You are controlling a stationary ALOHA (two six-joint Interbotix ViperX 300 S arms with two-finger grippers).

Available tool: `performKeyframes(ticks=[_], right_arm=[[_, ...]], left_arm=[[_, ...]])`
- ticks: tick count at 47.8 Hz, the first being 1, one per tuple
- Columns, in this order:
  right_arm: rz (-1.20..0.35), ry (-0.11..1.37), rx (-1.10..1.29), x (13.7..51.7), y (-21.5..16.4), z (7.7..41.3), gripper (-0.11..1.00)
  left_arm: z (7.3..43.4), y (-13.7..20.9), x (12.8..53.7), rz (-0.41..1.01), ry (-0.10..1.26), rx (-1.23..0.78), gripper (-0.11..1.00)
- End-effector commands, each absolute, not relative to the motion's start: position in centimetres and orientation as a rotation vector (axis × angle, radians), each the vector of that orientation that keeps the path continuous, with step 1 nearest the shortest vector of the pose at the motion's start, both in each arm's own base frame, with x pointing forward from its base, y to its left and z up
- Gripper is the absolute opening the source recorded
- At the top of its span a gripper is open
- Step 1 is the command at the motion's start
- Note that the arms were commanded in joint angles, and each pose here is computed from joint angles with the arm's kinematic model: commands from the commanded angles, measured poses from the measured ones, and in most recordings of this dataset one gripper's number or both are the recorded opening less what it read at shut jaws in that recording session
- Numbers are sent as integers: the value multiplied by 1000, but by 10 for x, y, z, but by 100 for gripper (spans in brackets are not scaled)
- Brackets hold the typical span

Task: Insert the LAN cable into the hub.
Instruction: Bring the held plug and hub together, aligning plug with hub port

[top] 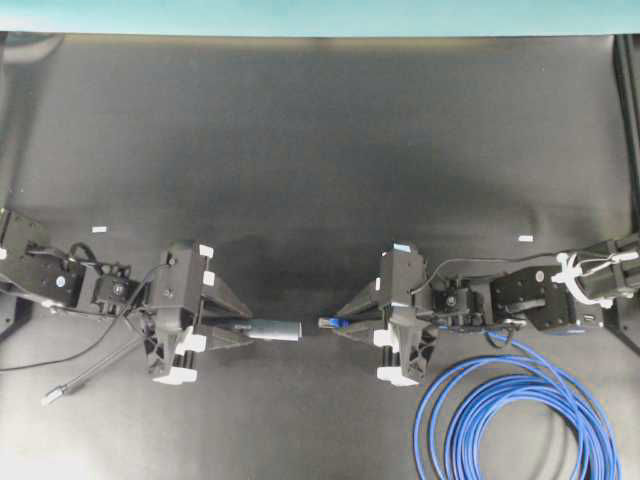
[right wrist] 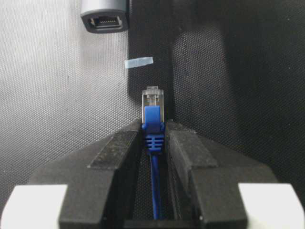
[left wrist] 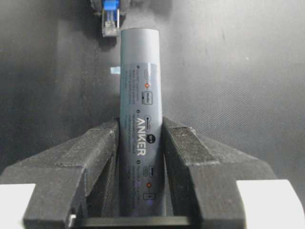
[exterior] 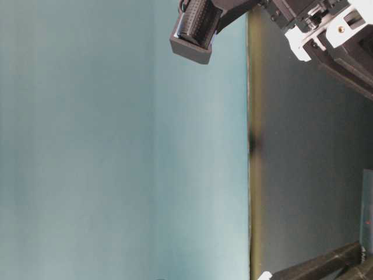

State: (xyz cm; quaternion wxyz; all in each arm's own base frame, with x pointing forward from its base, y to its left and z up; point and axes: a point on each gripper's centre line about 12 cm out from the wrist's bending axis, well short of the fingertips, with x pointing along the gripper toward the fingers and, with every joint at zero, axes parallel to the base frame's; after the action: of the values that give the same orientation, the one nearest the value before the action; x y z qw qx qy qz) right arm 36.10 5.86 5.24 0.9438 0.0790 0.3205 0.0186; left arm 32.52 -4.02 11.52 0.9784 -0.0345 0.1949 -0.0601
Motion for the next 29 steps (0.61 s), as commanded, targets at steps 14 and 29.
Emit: performKeyframes(ticks=[14, 29], right_arm=[[53, 647, 184, 355, 60, 101, 13], [45, 602, 198, 358, 54, 124, 13]], left_arm=[[144, -29, 334, -73, 462, -90, 28], [154, -25, 337, -63, 442, -91, 28]])
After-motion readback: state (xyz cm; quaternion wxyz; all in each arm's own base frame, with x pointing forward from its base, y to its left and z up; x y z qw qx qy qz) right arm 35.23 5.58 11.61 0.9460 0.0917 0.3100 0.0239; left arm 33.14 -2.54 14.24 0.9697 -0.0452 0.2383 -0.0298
